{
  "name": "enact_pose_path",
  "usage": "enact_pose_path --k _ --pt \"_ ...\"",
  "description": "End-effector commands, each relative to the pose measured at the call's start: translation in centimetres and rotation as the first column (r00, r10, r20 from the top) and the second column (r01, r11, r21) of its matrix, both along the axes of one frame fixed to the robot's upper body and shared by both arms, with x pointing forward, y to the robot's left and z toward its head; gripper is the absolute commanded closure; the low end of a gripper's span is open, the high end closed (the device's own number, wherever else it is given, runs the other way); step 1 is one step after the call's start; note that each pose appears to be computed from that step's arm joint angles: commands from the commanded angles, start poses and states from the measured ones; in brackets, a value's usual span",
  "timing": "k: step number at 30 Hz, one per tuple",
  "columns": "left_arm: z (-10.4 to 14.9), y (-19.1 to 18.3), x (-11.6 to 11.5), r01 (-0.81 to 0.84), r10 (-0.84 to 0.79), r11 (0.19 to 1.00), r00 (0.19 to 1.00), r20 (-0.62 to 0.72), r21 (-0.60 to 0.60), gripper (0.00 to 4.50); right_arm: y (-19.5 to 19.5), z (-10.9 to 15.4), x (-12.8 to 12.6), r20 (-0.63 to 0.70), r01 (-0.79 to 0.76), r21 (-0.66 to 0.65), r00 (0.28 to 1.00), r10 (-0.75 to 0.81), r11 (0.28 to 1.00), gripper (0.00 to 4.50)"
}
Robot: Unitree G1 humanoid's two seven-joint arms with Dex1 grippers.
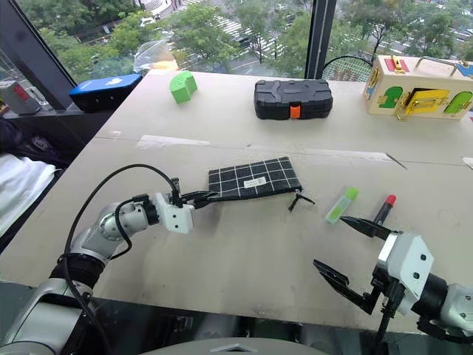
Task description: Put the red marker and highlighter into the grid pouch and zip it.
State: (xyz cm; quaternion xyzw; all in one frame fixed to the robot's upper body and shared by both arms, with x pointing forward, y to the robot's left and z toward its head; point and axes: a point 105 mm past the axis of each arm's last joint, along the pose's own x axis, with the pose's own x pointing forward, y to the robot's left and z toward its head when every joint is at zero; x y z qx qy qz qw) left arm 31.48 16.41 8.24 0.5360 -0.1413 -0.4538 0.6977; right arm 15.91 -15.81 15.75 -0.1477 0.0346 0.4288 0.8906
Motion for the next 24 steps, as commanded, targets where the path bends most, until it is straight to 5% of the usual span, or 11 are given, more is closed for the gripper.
enact_pose_path --k 1,6,13,24 --pt "-1.0 -1.7 -0.5 0.014 -0.019 0.998 0.997 -0.079 -0.059 4.48 0.7 0.3 1.5 0.071 0.096 0.001 0.993 -0.095 0.995 0.0" --pt "0.2 -2.2 -0.1 0.024 -0.029 0.997 0.998 -0.063 -0.07 4.48 1.5 0.0 2.5 0.083 0.11 0.012 0.99 -0.11 0.994 0.0" --pt "-0.4 -2.9 1.0 0.001 -0.001 1.0 1.0 -0.025 -0.026 1.84 2.1 0.3 2.2 0.107 0.047 0.01 0.993 -0.048 0.999 0.0" --pt "-0.7 -6.1 2.1 0.028 -0.026 0.999 0.998 0.065 -0.031 1.84 1.9 -0.2 0.1 0.057 -0.015 -0.02 0.998 0.017 1.0 0.0"
